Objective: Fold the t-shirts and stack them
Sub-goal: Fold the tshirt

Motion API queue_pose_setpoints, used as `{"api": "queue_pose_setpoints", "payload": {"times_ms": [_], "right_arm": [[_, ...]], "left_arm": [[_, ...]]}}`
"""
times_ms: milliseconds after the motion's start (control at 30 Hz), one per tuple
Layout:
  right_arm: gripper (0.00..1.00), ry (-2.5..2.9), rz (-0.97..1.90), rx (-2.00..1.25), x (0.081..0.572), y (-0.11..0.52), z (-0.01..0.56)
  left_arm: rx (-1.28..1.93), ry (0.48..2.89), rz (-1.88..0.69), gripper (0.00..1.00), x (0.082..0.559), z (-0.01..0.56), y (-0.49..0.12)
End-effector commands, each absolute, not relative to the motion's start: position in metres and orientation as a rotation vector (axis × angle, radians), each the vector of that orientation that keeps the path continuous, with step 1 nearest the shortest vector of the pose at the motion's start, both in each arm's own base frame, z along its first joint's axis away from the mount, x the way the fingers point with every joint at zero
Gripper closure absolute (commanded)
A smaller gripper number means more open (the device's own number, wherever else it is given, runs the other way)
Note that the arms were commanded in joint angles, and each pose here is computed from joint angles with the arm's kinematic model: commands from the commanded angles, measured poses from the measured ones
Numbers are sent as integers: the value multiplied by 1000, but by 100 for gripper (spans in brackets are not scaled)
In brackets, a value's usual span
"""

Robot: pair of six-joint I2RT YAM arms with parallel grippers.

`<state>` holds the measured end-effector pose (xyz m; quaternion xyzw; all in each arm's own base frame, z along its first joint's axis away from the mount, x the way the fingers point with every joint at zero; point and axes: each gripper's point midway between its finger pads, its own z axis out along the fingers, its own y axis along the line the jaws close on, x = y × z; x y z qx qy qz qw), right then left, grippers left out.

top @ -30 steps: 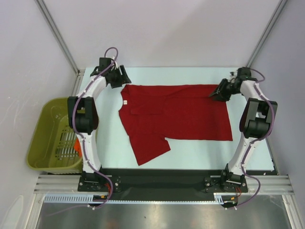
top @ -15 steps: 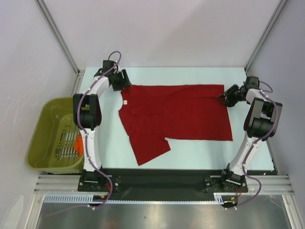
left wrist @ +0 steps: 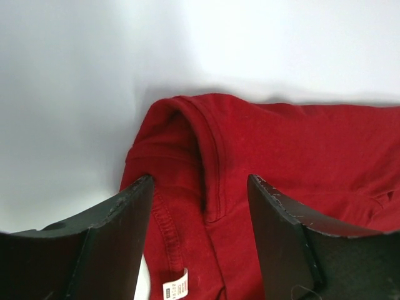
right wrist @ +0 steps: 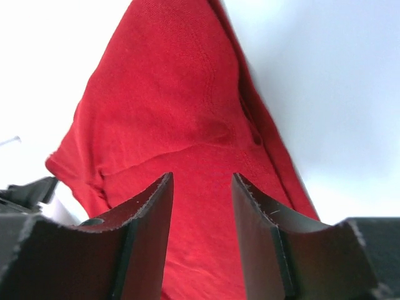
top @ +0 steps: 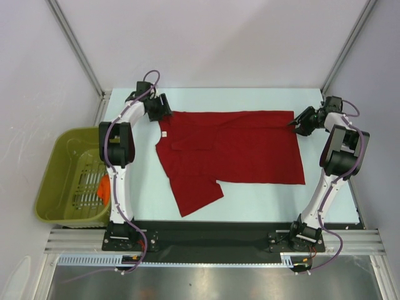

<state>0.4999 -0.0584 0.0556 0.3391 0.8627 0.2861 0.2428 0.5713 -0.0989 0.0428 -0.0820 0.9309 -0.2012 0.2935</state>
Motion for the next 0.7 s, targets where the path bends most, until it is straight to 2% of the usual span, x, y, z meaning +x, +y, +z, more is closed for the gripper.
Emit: {"api": "queue_pose_setpoints", "payload": {"times_ms": [0, 100, 167, 267, 300, 367, 400, 500, 667], "right_arm": [[52, 2374, 687, 782, 509, -67, 61], [52, 2358, 665, 759, 516, -72, 64], [52, 2365, 630, 723, 521, -73, 61], [52, 2401, 576, 675, 527, -74, 56], [52, 2418, 560, 653, 528, -74, 54], [52, 2451, 524, 649, 526, -76, 51], [52, 2450, 527, 636, 527, -75, 51], [52, 2481, 523, 613, 523, -75, 44], [54, 2520, 470, 617, 519, -81, 31]], "left_arm": [[-214, 2426, -564, 32, 585, 55, -97], [-218, 2426, -607, 33, 587, 49, -103], [-228, 2425, -641, 38, 588, 46, -107], [-238, 2424, -658, 53, 589, 42, -109], [-240, 2423, -664, 62, 590, 42, -108], [-254, 2415, -673, 73, 593, 42, -106], [-267, 2413, -677, 83, 595, 41, -104], [-304, 2391, -690, 90, 601, 45, -97], [-320, 2348, -700, 95, 612, 56, -89]]}}
